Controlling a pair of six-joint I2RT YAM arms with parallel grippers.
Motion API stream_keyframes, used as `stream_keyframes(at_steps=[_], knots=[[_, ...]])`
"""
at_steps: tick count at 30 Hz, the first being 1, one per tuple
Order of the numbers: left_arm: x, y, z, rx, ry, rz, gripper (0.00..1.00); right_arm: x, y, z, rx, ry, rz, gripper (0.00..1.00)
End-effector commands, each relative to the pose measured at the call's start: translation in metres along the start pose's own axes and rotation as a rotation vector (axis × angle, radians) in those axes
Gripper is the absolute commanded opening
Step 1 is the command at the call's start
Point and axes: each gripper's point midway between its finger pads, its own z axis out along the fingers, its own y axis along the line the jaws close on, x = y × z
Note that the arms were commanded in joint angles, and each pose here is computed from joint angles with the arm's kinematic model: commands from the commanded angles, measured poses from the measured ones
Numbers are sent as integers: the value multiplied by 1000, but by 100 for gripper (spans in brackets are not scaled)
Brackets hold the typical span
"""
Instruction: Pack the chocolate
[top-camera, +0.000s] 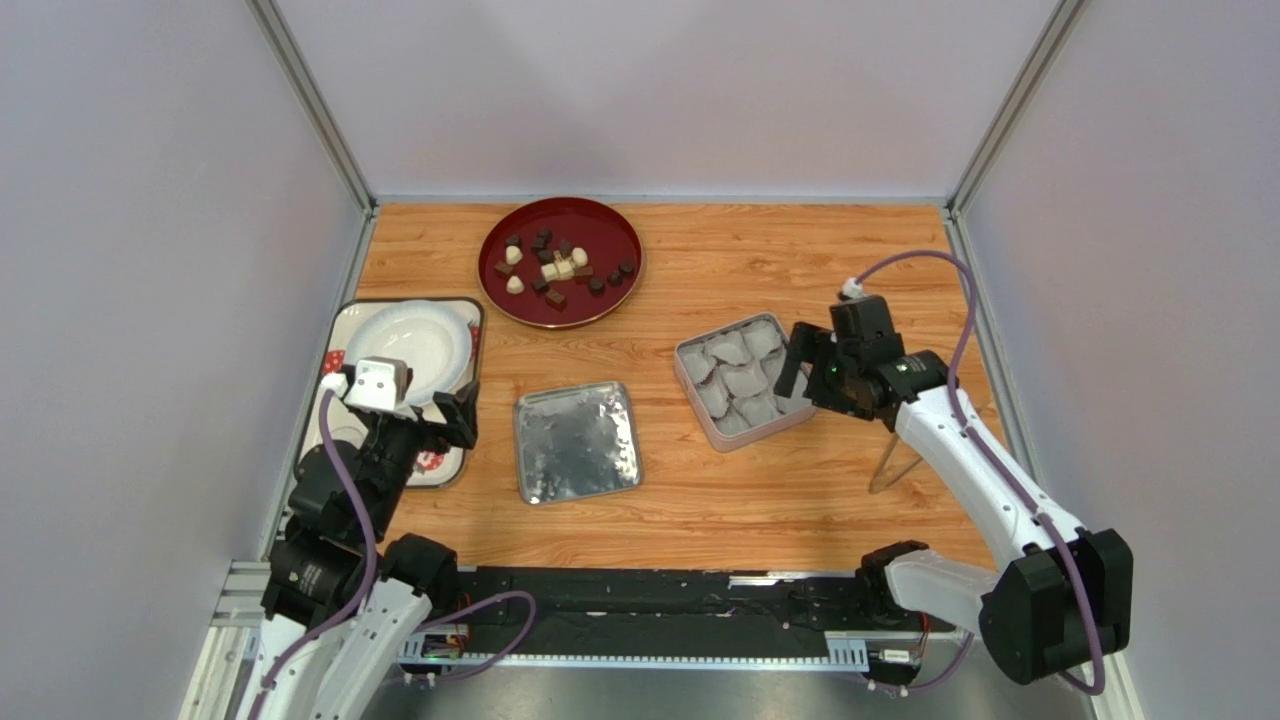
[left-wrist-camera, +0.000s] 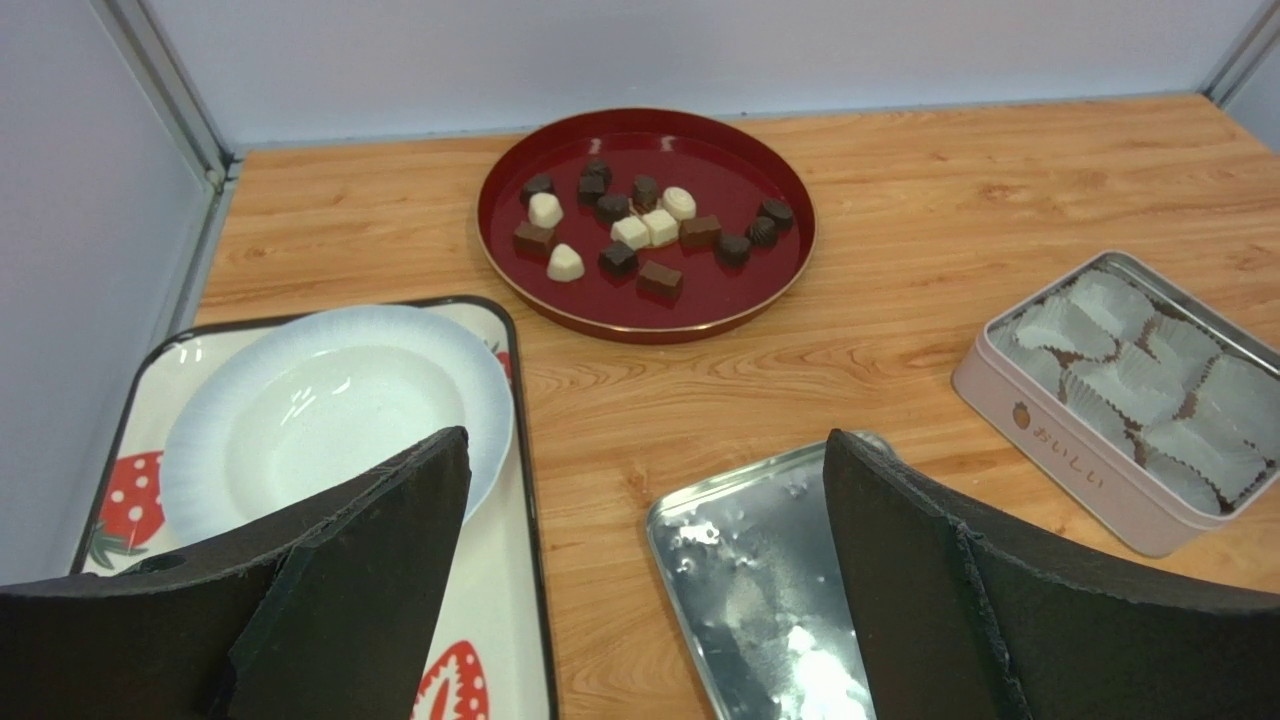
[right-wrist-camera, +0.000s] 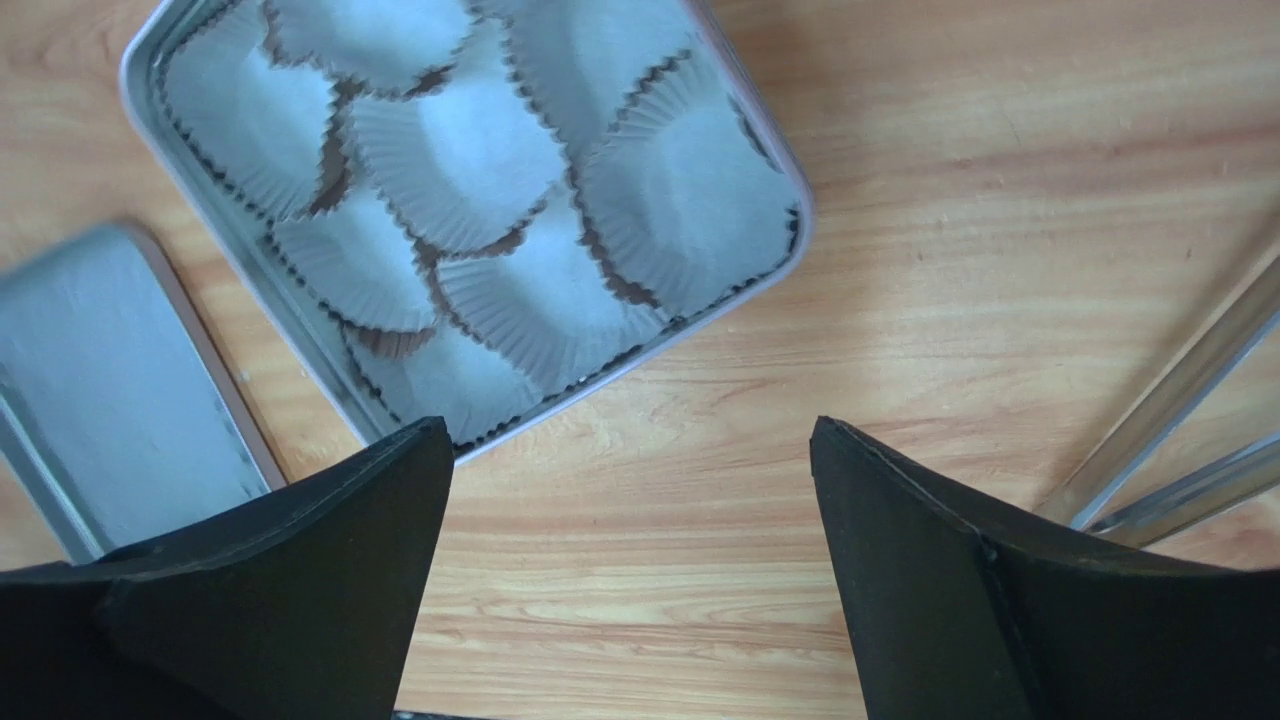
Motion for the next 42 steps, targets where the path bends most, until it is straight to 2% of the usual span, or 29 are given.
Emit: stream_keyframes(at_steps=[1,2,6,10,14,19,26,29,30,34,35,37,42], knots=[[-31,-11,8,42,-50,-28,96,-6,-15,8,-42,-33,325,94],[-36,-11,11,41,-59,-26,96,4,-19,14,-49,-11,366,94],[-53,-14,29,42,-69,12,96,-3,-22,26,-103,-45,496,94],[-63,-13,43,31,-88,48,96,-14,-23,39,-106,-57,515,94],[-54,-10,49,13,-79,61,96,-26,-24,54,-106,-68,536,92],[-49,-9,46,8,-76,61,96,-47,-22,71,-104,-92,515,89],[-49,-11,39,20,-96,78,96,-87,-8,69,-138,-95,355,88],[-50,-12,35,27,-108,88,96,-93,-17,58,-76,-95,322,88],[-50,-13,34,27,-109,90,96,-86,-29,54,-24,-72,328,88],[-50,-15,30,33,-122,86,96,-91,-83,22,227,-157,365,89],[-50,-17,29,44,-125,105,96,-93,-101,15,283,-176,405,90],[-52,-19,27,53,-134,105,96,-87,-131,0,393,-187,469,100],[-51,-24,23,80,-145,107,96,-82,-175,-21,509,-201,582,100]])
